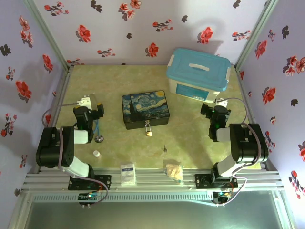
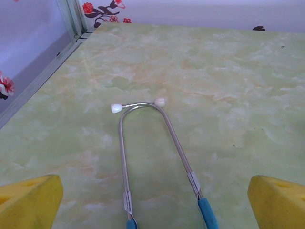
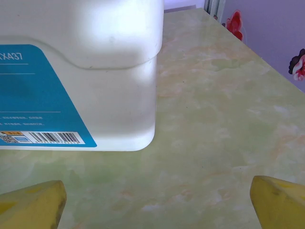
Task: Unlock a padlock with a key
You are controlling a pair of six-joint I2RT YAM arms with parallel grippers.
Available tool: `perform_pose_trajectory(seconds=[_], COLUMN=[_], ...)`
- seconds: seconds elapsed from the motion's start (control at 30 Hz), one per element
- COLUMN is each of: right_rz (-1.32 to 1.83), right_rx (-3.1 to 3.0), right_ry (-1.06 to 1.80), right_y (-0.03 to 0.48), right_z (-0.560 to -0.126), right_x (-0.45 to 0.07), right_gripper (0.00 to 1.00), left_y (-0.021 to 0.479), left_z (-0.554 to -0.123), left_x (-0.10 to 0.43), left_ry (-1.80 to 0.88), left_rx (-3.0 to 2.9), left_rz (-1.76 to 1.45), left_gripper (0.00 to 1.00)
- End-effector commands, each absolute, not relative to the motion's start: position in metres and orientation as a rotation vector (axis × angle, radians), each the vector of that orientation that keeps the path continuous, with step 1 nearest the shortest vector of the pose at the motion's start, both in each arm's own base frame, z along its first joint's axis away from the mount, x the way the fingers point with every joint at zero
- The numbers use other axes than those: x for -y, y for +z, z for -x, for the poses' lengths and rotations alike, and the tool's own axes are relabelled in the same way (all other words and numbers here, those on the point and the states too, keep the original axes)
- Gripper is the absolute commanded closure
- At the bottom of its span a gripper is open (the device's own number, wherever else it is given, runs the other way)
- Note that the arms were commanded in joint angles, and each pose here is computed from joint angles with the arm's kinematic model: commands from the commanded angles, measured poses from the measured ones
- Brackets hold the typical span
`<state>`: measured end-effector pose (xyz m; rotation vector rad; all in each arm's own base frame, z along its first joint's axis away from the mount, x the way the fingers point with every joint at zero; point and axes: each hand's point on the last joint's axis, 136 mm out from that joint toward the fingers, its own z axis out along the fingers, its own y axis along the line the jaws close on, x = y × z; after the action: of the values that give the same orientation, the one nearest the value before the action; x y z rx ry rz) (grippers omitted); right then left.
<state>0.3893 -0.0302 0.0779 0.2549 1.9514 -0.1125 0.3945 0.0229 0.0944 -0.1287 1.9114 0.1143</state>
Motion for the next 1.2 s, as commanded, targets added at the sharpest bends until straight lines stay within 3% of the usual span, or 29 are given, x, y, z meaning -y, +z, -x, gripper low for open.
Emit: perform_pose_trajectory(seconds=[0.0,1.17], right_rz=[-0.26,-0.253], right_rx=[-1.91,-1.909], right_ry=[-0.128,-0.113], right_y=[0.0883,0.089], right_z=[-0.3921,-0.393], right_x=[0.0315,0.0299], right_gripper=[0.01,0.01], left_y=[0.0955,0.0985], left_z=[-0.3971,-0.3955], left_x=[-0.0242,-0.0269], left_ry=[0.137,0.132], left_rx=[-1.909,-1.9], left_rz=[0.109,0.122], left_gripper=[0.0,0.0])
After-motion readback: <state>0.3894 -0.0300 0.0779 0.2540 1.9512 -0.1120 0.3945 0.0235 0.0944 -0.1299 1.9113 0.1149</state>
